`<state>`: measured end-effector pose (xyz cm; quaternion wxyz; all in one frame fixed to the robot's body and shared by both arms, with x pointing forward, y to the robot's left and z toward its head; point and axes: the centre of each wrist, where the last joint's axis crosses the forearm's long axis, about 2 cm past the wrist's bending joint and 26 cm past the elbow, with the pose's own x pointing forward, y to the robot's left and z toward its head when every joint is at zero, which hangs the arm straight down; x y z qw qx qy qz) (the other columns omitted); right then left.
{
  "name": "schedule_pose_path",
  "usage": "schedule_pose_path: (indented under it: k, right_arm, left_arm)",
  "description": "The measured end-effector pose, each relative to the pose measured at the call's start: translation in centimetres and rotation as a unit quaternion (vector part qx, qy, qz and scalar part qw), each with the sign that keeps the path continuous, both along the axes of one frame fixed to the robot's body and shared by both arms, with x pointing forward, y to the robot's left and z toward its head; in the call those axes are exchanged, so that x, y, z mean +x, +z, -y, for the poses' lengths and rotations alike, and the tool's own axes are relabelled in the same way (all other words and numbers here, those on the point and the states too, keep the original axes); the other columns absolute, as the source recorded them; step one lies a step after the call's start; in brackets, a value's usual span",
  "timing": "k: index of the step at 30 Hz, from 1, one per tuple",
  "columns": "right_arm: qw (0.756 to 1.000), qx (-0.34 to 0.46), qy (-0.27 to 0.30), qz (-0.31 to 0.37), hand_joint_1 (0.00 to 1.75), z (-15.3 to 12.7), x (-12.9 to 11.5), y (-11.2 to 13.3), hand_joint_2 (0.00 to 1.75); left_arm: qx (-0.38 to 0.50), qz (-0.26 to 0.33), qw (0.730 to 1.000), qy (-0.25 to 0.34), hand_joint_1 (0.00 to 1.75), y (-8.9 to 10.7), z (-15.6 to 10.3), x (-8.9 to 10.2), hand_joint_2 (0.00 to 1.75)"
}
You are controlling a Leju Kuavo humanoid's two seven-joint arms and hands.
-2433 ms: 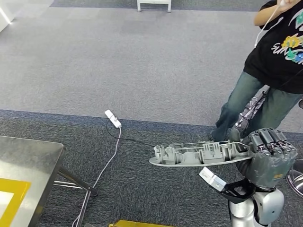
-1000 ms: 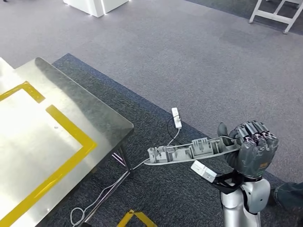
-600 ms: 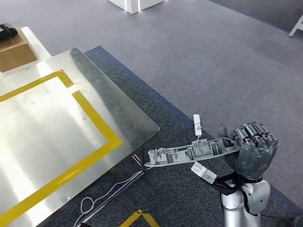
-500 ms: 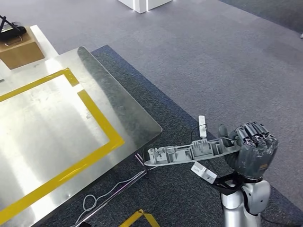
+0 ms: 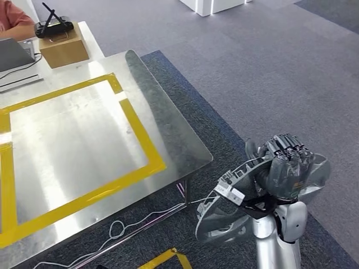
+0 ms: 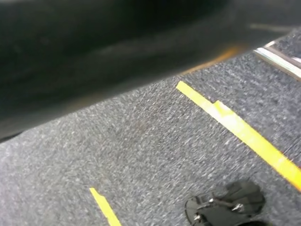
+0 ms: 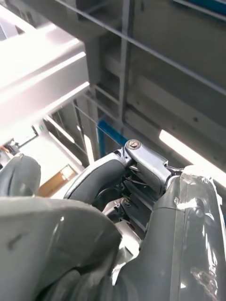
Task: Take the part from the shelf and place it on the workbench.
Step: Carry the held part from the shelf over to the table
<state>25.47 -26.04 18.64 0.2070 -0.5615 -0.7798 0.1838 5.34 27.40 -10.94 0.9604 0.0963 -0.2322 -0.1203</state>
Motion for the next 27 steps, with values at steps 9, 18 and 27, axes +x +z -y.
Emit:
schedule_pose_path:
  k: [9,18,27]
  right_arm:
    - [1.0,-0.005,0.009,0.0,1.75,-0.6,0.3,0.1,1.75]
    - [1.0,-0.007,0.018,0.002,1.75,-1.1,0.4,0.3,1.75]
    - [0.999,0.011,0.035,0.006,1.75,-1.6,0.5,0.2,1.75]
  left_arm:
    - [-0.002,0.001,1.0,0.0,0.0,0.0,0.1,0.2,0.0]
    - [-0.002,-0.003,1.0,0.002,0.0,0.0,0.1,-0.3,0.0]
    - [-0.005,-0.002,1.0,0.003,0.0,0.0,0.1,-0.2,0.0]
